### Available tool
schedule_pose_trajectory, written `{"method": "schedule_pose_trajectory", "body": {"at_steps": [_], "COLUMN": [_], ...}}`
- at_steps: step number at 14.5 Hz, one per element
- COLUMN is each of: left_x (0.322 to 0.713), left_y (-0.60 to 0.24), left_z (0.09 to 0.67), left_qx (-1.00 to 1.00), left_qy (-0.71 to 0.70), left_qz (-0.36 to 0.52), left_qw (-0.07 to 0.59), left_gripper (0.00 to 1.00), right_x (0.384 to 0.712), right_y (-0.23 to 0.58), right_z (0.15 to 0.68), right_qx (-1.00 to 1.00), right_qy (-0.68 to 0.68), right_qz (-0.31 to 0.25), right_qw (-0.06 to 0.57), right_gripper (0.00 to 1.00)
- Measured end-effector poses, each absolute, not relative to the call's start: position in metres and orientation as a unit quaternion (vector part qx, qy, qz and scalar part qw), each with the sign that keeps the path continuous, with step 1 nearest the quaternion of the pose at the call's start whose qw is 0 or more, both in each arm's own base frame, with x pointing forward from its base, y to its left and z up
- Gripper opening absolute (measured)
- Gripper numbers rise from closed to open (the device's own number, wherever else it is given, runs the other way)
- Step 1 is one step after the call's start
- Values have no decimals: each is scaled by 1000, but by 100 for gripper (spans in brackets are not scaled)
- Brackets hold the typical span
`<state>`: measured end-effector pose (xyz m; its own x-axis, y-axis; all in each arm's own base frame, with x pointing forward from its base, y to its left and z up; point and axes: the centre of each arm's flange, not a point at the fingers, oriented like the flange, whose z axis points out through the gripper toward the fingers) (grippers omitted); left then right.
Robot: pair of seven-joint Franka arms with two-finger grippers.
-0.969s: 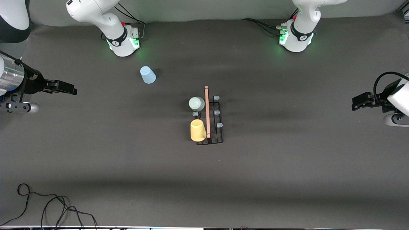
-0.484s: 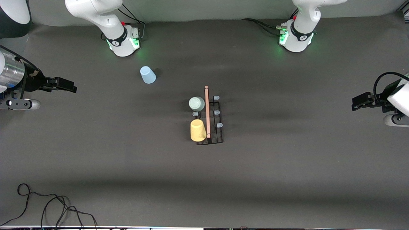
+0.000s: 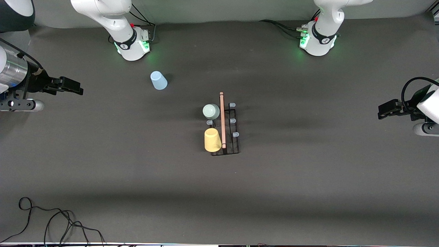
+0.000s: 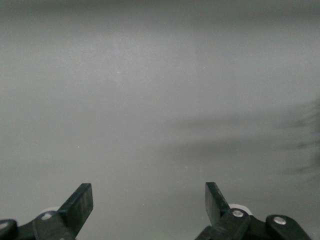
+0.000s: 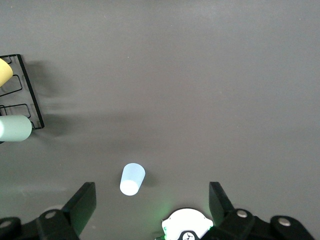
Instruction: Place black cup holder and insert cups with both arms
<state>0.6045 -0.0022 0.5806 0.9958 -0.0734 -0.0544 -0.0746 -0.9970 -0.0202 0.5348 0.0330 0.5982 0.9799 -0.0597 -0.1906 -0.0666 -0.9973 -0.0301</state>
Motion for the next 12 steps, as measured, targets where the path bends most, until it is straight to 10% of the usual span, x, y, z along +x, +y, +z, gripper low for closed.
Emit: {"method": "schedule_pose_trajectory", "body": {"at_steps": [12], "left_x": [606], "left_y": [-2], "left_z": [577], "left_qx": [-999], "left_qy": [36], "left_qz": [30], "left_qw": [11], "left_gripper": [100], "right_x": [543], "right_y": [24], "right_z": [602], "right_qx": [-997], "right_qy": [42], "right_qz": [59], "right_qw": [21], "right_gripper": [100]}}
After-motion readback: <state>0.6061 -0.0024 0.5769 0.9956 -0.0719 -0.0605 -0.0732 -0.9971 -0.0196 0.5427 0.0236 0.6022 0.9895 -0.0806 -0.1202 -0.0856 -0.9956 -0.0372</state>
